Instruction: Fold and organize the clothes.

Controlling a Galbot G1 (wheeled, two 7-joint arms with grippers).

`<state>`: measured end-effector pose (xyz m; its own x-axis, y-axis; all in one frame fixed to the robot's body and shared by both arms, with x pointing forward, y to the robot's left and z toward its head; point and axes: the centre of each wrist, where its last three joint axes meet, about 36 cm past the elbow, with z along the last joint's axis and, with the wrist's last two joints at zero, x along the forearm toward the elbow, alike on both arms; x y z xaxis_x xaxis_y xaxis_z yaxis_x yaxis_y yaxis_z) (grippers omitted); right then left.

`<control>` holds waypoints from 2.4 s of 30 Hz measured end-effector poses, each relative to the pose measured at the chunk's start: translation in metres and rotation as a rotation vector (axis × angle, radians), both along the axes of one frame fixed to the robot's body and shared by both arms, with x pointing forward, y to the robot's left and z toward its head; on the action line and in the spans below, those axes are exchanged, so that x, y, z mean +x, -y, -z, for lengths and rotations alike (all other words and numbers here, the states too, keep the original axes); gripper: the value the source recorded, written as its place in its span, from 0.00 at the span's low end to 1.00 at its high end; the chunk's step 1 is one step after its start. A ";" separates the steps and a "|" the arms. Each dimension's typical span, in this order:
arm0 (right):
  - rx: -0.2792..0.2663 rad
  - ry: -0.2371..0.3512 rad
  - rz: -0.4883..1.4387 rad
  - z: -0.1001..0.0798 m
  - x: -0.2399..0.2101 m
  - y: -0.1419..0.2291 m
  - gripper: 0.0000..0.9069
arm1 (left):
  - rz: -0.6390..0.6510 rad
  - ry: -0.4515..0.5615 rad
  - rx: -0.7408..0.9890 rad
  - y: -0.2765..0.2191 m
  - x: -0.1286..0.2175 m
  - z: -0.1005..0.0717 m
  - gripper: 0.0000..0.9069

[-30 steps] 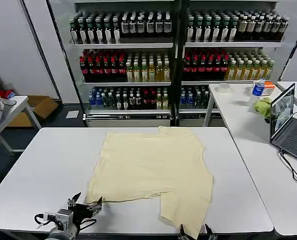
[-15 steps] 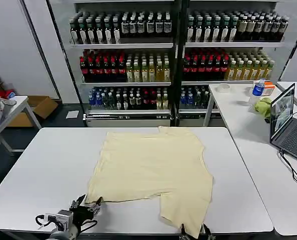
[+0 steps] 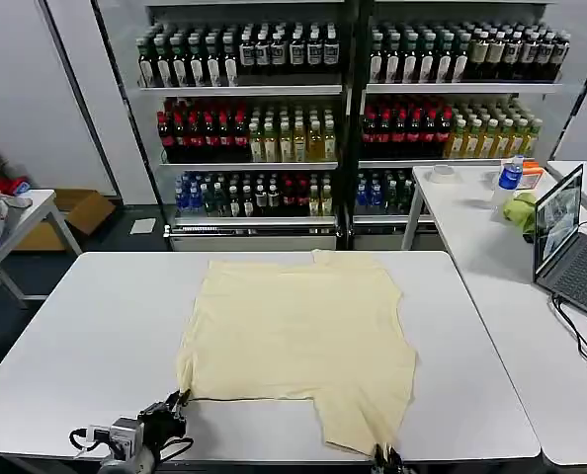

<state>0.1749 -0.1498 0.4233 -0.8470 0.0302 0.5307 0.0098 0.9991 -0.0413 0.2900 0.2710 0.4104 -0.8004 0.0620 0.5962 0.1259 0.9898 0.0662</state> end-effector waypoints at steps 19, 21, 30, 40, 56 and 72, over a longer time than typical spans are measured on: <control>-0.013 0.132 -0.019 -0.041 -0.011 0.013 0.00 | -0.017 0.068 -0.030 0.008 -0.022 -0.038 0.02; -0.012 0.139 -0.021 -0.045 -0.012 0.015 0.00 | -0.019 0.078 -0.035 0.009 -0.023 -0.042 0.02; -0.004 0.186 -0.033 -0.061 -0.009 0.026 0.00 | -0.034 0.097 -0.051 0.010 -0.031 -0.052 0.02; 0.018 0.238 -0.045 -0.066 0.000 0.032 0.00 | -0.033 0.118 -0.072 0.014 -0.033 -0.060 0.02; 0.056 0.325 -0.060 -0.040 0.055 0.048 0.00 | 0.010 0.193 -0.115 0.011 0.005 -0.044 0.02; 0.062 0.346 -0.093 -0.027 0.134 0.061 0.00 | 0.012 0.249 -0.114 -0.003 0.066 -0.029 0.02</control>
<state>0.3087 -0.2104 0.4502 -0.9745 -0.0786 0.2101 -0.0785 0.9969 0.0089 0.3558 0.2745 0.4394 -0.9204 0.1272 0.3698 0.1310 0.9913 -0.0149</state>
